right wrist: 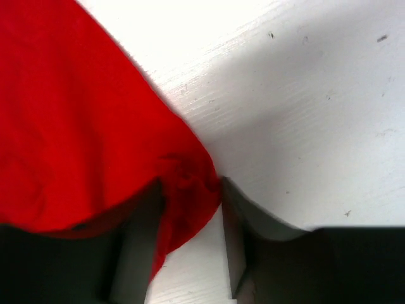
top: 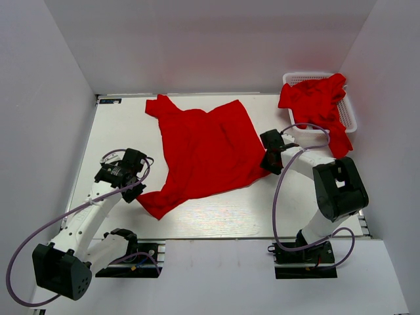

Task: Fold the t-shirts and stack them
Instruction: Flatten out the tshirt

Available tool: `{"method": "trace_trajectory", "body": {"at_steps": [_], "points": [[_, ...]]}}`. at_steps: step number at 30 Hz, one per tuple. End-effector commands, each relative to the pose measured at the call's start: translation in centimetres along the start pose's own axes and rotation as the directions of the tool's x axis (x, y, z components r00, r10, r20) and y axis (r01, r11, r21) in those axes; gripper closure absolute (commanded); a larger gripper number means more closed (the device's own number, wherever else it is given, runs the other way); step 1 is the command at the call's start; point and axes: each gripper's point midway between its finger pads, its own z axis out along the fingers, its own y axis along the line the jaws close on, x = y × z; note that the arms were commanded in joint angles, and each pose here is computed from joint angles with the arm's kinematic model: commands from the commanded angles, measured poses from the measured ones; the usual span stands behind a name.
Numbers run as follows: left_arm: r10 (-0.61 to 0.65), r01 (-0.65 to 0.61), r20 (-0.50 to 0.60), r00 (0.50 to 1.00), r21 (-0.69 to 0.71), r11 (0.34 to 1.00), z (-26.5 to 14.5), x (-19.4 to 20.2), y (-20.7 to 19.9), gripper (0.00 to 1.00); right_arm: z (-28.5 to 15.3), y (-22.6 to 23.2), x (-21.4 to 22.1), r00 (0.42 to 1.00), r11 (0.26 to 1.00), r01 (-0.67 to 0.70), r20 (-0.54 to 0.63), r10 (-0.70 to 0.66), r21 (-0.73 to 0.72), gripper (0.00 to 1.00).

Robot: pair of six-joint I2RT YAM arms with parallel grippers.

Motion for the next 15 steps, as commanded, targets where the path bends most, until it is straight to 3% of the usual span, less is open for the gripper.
{"method": "trace_trajectory", "body": {"at_steps": [1,3,4,10,14,15], "points": [[-0.010,0.009,0.019,1.000,0.016,1.000,-0.2,-0.3,0.0,1.00,0.6,-0.5,1.3,0.999,1.000,-0.019,-0.035,0.019,0.011,0.63],[-0.013,0.013,0.024,1.000,0.023,1.000,-0.3,-0.4,0.0,1.00,0.3,-0.2,0.9,1.000,1.000,-0.017,-0.023,0.016,-0.007,0.83],[-0.017,0.016,0.028,0.999,0.030,0.999,-0.5,-0.6,-0.2,1.00,0.2,-0.1,0.9,1.000,1.000,-0.012,-0.025,0.011,-0.013,1.00],[-0.025,0.020,0.076,0.997,0.065,0.998,-2.4,-2.6,-1.0,1.00,-2.6,1.4,-1.9,0.997,0.994,0.042,0.063,-0.036,-0.105,1.00],[-0.039,0.016,0.192,0.981,0.122,0.992,-5.4,-6.4,-2.1,1.00,-6.9,2.6,-6.3,0.975,0.977,0.091,0.216,-0.049,-0.193,1.00],[-0.053,0.020,0.222,0.974,0.149,0.989,-6.5,-7.3,-2.3,1.00,-9.9,3.5,-8.6,0.954,0.962,0.116,0.297,-0.039,-0.246,1.00]]}}
